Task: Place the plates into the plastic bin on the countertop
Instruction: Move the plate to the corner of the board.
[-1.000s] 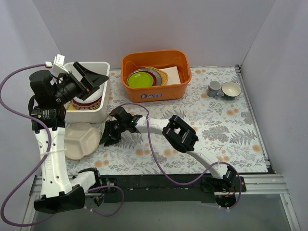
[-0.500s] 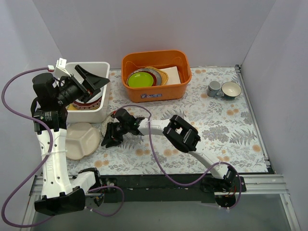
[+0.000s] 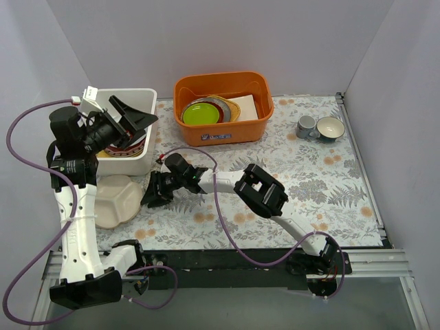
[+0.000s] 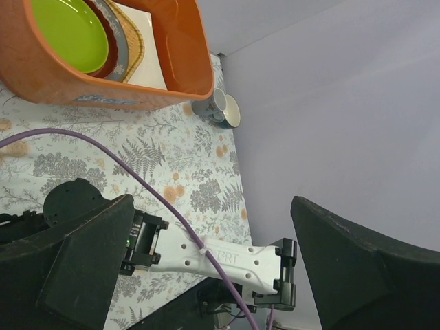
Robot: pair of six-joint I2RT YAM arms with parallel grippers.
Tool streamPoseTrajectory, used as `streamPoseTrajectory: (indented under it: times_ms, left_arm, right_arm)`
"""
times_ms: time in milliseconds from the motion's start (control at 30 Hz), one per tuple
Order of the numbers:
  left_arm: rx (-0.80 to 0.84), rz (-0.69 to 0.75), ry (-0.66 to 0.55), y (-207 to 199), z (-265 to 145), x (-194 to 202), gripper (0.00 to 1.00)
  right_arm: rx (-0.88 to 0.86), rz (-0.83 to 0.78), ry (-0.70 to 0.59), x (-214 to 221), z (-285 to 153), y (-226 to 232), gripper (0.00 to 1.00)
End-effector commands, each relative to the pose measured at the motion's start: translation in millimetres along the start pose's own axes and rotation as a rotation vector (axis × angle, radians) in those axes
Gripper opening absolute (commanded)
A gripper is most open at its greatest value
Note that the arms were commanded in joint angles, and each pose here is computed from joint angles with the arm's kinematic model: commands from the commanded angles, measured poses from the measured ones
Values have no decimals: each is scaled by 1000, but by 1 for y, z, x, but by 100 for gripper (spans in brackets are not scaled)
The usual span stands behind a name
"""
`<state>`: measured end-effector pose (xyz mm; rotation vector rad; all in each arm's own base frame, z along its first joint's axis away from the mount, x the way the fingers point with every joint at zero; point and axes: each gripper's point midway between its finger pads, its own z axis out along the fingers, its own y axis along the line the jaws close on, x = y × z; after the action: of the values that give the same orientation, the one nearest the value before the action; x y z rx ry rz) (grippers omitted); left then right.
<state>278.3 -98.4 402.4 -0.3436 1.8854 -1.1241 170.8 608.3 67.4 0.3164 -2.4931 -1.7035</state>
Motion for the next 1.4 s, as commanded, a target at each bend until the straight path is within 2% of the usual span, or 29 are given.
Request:
streamPoseTrajectory:
  times_ms: [0,233,267,300,500,833,1367]
  left_arm:
    - [38,24,3,-11,-7,5,98]
    - [35,22,8,-8,-6,6,98]
    - [36,21,9,-8,-6,7,98]
    - [38,23,9,-9,-6,7,98]
    - [35,23,10,-6,-6,8,98]
    - [33,16,12,-3,-5,10,98]
    - [27,2,22,1,-3,13,98]
  right_arm:
    - [-86,-66,-19,-10,-2,50,52]
    - [-19,-16,-12,-20,16,38,51]
    - [31,10,8,-17,21,22,51]
    - [15,-17,4,-21,22,36,50]
    - [129,1,-1,-9,8,5,50]
    - [120,-40,-14,-12,-7,17,50]
    - [113,32,-21,-22,14,3,50]
